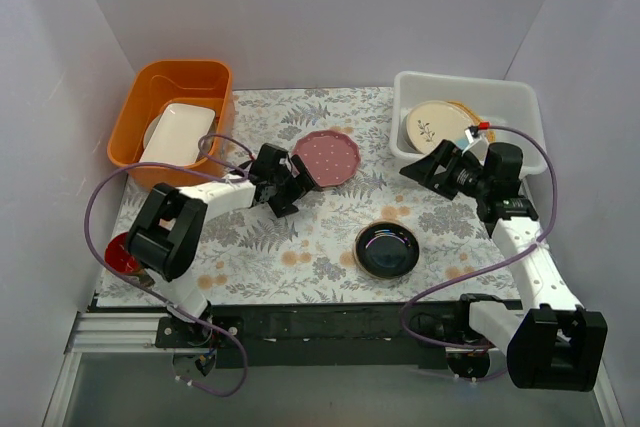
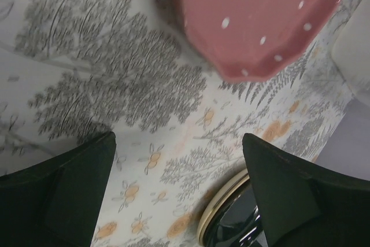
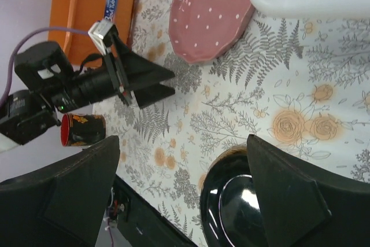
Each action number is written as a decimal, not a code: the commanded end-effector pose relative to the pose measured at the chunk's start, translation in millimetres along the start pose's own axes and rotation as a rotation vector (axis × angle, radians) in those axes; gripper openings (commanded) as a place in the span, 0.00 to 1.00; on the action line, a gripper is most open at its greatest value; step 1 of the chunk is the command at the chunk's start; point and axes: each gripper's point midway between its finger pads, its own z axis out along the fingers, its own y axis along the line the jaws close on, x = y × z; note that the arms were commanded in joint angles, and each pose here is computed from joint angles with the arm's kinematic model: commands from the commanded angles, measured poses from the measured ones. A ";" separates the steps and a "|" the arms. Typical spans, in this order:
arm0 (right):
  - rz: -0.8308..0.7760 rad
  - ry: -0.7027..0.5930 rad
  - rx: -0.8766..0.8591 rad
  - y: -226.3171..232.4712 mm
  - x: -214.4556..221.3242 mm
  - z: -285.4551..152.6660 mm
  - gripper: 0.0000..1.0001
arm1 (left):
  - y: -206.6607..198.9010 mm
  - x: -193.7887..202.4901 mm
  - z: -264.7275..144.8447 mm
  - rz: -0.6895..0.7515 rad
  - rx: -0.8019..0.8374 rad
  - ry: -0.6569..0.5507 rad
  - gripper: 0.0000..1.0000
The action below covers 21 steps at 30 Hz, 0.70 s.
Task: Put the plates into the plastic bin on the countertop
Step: Pick up the plate at the center of the board.
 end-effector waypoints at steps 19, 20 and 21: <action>0.053 0.110 -0.017 -28.0 67.4 -6.0 0.96 | 10.6 -32.6 63.1 -0.062 -0.131 -0.001 0.60; 0.055 0.111 -0.016 -28.4 68.3 -6.1 0.96 | 14.8 -31.5 66.4 -0.065 -0.143 0.005 0.59; 0.056 0.111 -0.014 -28.9 68.8 -6.3 0.96 | 16.6 -31.1 68.3 -0.066 -0.149 0.007 0.57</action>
